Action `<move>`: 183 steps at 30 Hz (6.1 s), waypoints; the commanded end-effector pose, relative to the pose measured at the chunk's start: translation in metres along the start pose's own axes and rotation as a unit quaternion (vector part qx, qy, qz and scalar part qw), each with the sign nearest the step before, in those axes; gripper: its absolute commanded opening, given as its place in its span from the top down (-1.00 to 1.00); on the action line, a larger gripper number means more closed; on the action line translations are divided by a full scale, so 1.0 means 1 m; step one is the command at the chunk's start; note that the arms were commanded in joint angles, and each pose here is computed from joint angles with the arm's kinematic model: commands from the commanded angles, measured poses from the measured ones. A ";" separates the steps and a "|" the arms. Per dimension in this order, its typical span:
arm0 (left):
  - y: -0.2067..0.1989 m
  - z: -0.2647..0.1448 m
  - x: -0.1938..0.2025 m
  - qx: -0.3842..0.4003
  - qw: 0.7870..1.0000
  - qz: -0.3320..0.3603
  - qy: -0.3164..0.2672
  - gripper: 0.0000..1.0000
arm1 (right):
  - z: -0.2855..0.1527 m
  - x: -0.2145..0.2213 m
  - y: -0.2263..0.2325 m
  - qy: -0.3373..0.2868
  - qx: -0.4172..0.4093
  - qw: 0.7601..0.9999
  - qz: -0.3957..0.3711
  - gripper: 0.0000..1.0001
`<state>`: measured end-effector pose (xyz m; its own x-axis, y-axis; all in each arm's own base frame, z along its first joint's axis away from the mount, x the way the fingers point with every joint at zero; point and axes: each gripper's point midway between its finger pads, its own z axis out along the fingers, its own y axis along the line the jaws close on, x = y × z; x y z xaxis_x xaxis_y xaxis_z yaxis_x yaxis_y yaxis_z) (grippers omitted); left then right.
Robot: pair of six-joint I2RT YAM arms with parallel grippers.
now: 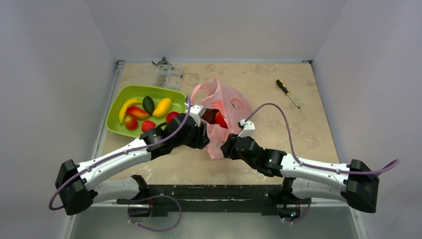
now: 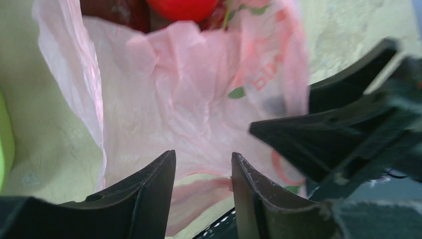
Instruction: Take the fake fruits out of the plastic bag
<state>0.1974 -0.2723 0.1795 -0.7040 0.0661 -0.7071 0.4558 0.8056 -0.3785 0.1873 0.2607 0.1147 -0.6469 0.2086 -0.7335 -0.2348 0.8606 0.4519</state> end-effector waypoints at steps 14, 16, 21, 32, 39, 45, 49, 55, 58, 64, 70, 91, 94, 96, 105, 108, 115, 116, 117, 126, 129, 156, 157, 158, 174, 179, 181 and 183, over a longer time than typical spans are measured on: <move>0.063 0.047 0.164 -0.110 0.986 -0.036 0.122 0.38 | 0.017 -0.070 -0.050 -0.085 0.078 0.993 0.011 -0.56; 0.062 0.043 0.173 -0.118 0.985 -0.025 0.126 0.38 | 0.019 -0.085 -0.049 -0.101 0.091 0.991 -0.012 -0.65; 0.046 0.034 0.176 -0.113 0.986 -0.006 0.121 0.38 | 0.035 -0.120 -0.026 -0.113 0.088 0.982 -0.122 -0.96; 0.040 0.032 0.170 -0.122 0.987 0.003 0.108 0.38 | 0.100 -0.241 -0.047 -0.157 0.212 0.960 -0.100 -0.42; 0.036 0.025 0.171 -0.128 0.985 0.017 0.113 0.35 | 0.113 -0.252 -0.040 -0.128 0.182 0.971 -0.090 0.02; 0.007 0.002 0.141 -0.075 0.992 0.029 0.100 -0.26 | 0.081 -0.202 -0.043 -0.058 0.162 0.980 -0.097 -0.70; -0.012 -0.023 0.111 -0.032 0.996 0.039 0.078 -0.66 | 0.049 -0.168 -0.036 -0.020 0.124 0.987 -0.100 -0.97; -0.036 -0.064 0.075 0.042 0.996 0.064 0.044 -0.88 | 0.024 -0.119 -0.016 0.012 0.069 0.993 -0.090 -0.98; -0.052 -0.088 0.056 0.098 0.993 0.065 0.013 -0.98 | 0.029 -0.099 -0.023 0.010 0.057 0.995 -0.079 -0.98; -0.078 -0.087 0.003 0.117 0.990 0.062 -0.039 -0.99 | 0.032 -0.085 -0.057 -0.005 0.114 0.990 -0.076 -0.61; -0.091 -0.020 -0.034 0.100 0.993 0.039 -0.044 -0.34 | 0.017 -0.081 -0.056 -0.023 0.083 0.994 -0.065 0.20; 0.044 0.151 -0.146 -0.121 0.990 0.074 -0.016 0.25 | 0.020 -0.045 -0.065 0.008 0.066 0.997 -0.033 1.00; 0.075 0.165 -0.141 -0.160 0.982 0.098 0.029 0.33 | 0.021 -0.048 -0.067 0.005 0.074 0.997 -0.036 1.00; 0.086 0.155 -0.146 -0.177 0.977 0.114 0.023 0.32 | 0.021 -0.051 -0.067 0.000 0.078 0.996 -0.040 1.00; 0.062 0.082 -0.141 -0.116 0.988 0.101 0.012 -0.32 | 0.028 -0.060 -0.060 -0.003 0.070 0.996 -0.059 1.00; 0.051 0.046 -0.142 -0.100 0.992 0.075 -0.014 -0.75 | 0.030 -0.061 -0.057 -0.003 0.064 0.996 -0.059 1.00; 0.026 -0.033 -0.134 -0.044 0.996 0.031 -0.069 -1.00 | 0.030 -0.063 -0.052 0.000 0.055 0.997 -0.061 1.00; 0.024 -0.045 -0.134 -0.038 0.996 0.025 -0.082 -1.00 | 0.029 -0.063 -0.051 0.000 0.054 0.997 -0.062 1.00; 0.020 -0.052 -0.131 -0.028 0.996 0.021 -0.085 -1.00 | 0.029 -0.064 -0.051 -0.001 0.053 0.997 -0.063 1.00; -0.004 -0.085 -0.108 0.050 0.996 0.010 -0.076 -0.78 | 0.028 -0.063 -0.048 0.003 0.044 0.997 -0.065 1.00; -0.046 -0.092 -0.079 0.172 0.984 0.027 -0.035 -0.41 | 0.027 -0.063 -0.046 0.004 0.040 0.997 -0.065 1.00; 0.008 0.047 -0.129 0.060 0.997 0.033 -0.020 -0.22 | 0.016 -0.059 -0.054 0.006 0.051 0.997 -0.056 1.00; 0.007 0.058 -0.143 0.061 0.997 0.038 -0.032 -0.21 | 0.015 -0.061 -0.057 0.001 0.060 0.997 -0.057 1.00; 0.007 0.068 -0.157 0.063 0.996 0.039 -0.044 -0.21 | 0.014 -0.065 -0.061 -0.005 0.072 0.996 -0.057 1.00; 0.031 0.169 -0.203 0.073 0.996 0.048 -0.038 -0.02 | 0.005 -0.138 -0.097 -0.098 0.228 0.966 -0.071 1.00; 0.033 0.149 -0.222 0.079 0.996 0.044 -0.005 -0.21 | -0.018 -0.176 -0.096 -0.138 0.261 0.950 -0.098 1.00; 0.027 0.126 -0.233 0.093 0.995 0.041 -0.015 -0.42 | -0.022 -0.182 -0.086 -0.143 0.236 0.954 -0.117 1.00; 0.022 0.086 -0.250 0.095 0.994 0.038 -0.046 -0.63 | -0.018 -0.178 -0.073 -0.134 0.194 0.964 -0.121 1.00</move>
<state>0.4501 -0.3521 0.2238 -0.6684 0.1034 -0.7366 0.5730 0.7030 -0.4213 0.3053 0.1475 0.1890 -0.4474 0.0742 -0.8913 0.0410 0.9972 0.0625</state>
